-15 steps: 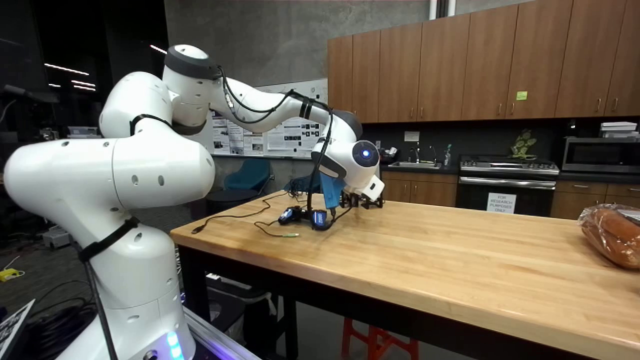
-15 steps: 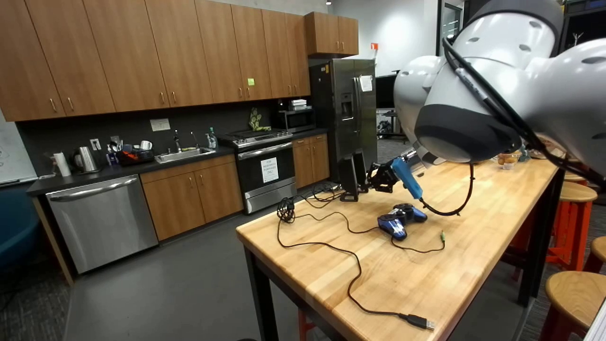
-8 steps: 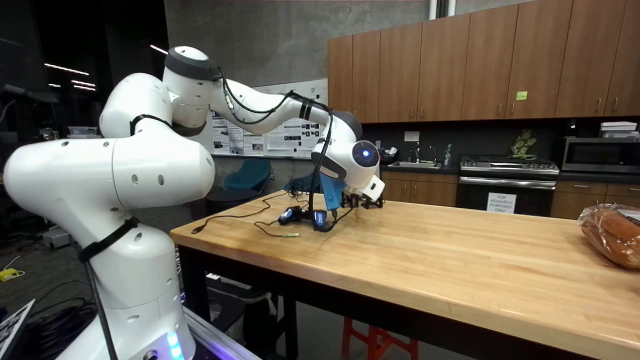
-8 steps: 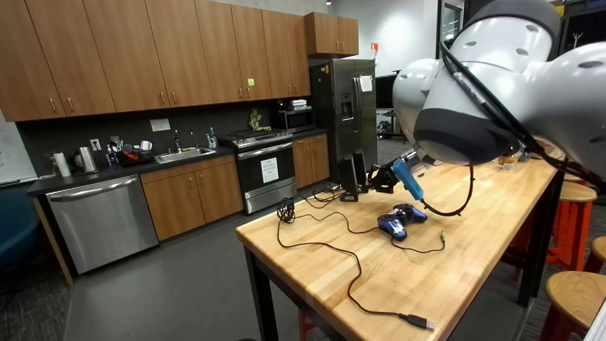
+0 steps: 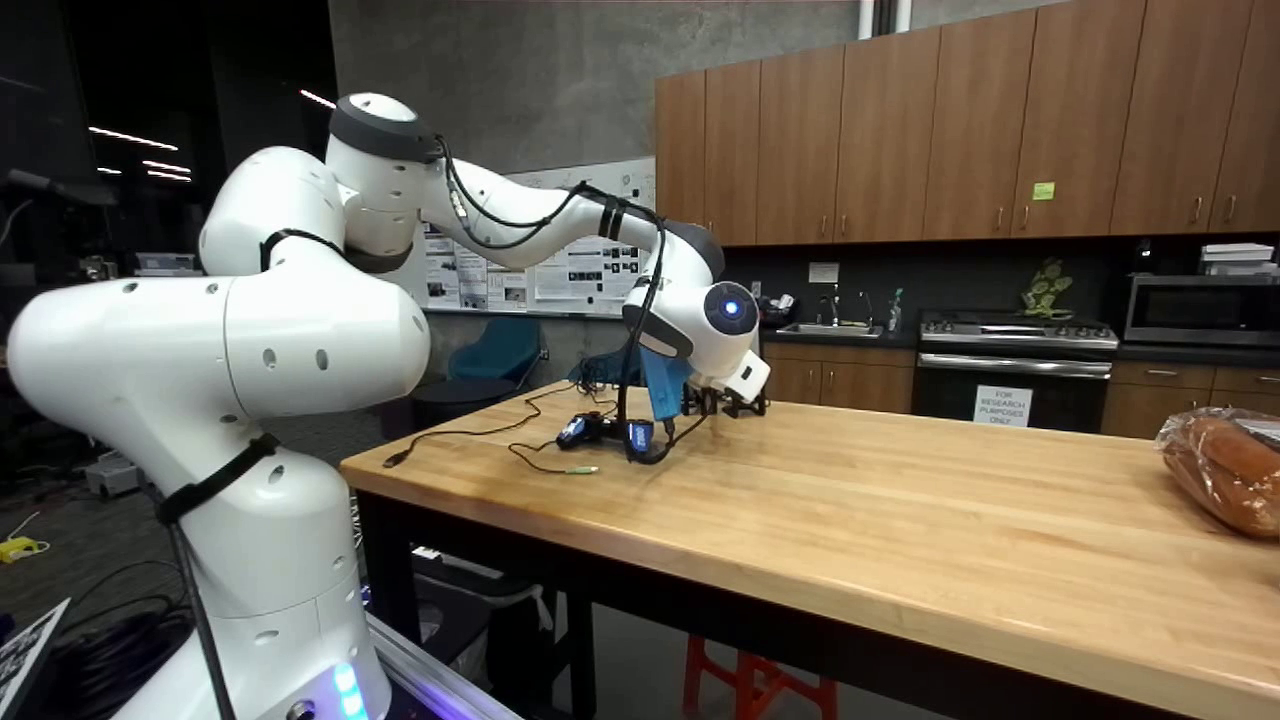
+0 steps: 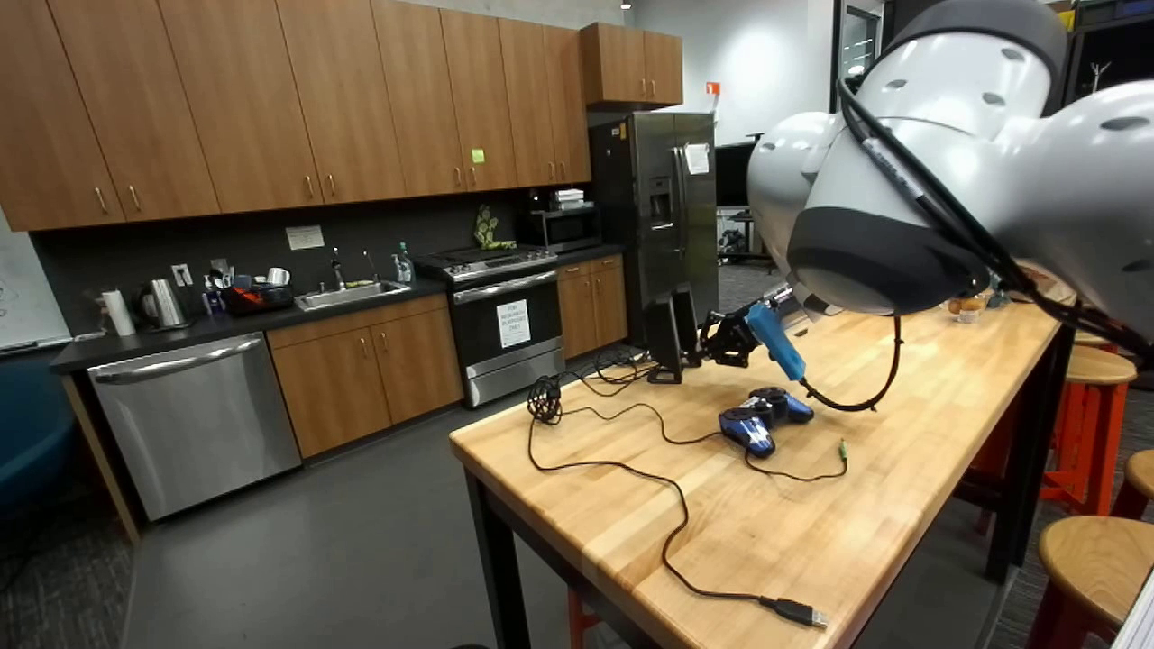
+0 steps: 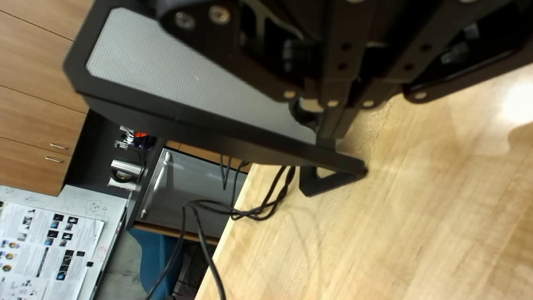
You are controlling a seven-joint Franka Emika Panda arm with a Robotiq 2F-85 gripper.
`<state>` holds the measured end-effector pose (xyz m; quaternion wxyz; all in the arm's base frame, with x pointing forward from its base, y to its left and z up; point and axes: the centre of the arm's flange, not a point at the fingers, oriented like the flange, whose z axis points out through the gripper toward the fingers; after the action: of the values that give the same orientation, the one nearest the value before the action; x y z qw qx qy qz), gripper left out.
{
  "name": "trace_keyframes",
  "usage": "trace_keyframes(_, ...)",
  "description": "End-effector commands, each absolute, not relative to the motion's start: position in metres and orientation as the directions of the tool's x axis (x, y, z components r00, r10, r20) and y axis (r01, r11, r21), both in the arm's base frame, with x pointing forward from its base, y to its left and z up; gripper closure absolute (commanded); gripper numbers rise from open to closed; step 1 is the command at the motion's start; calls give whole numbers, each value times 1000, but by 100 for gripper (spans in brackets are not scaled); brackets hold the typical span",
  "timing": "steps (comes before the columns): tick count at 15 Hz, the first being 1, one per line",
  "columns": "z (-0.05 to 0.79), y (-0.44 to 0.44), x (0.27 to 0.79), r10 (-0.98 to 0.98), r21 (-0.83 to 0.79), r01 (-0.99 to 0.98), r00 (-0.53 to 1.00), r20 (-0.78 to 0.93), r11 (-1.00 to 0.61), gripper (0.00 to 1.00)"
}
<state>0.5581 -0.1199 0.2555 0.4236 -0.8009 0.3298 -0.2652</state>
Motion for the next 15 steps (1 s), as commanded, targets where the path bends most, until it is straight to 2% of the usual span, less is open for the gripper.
trace_keyframes(1, 260, -124, 558, -770, -869, -307, 626, 122, -388, 100)
trace_keyframes(10, 263, -123, 561, -812, -897, -318, 579, 71, -305, 100)
trace_keyframes(15, 262, -126, 562, -786, -888, -274, 601, 141, -368, 100)
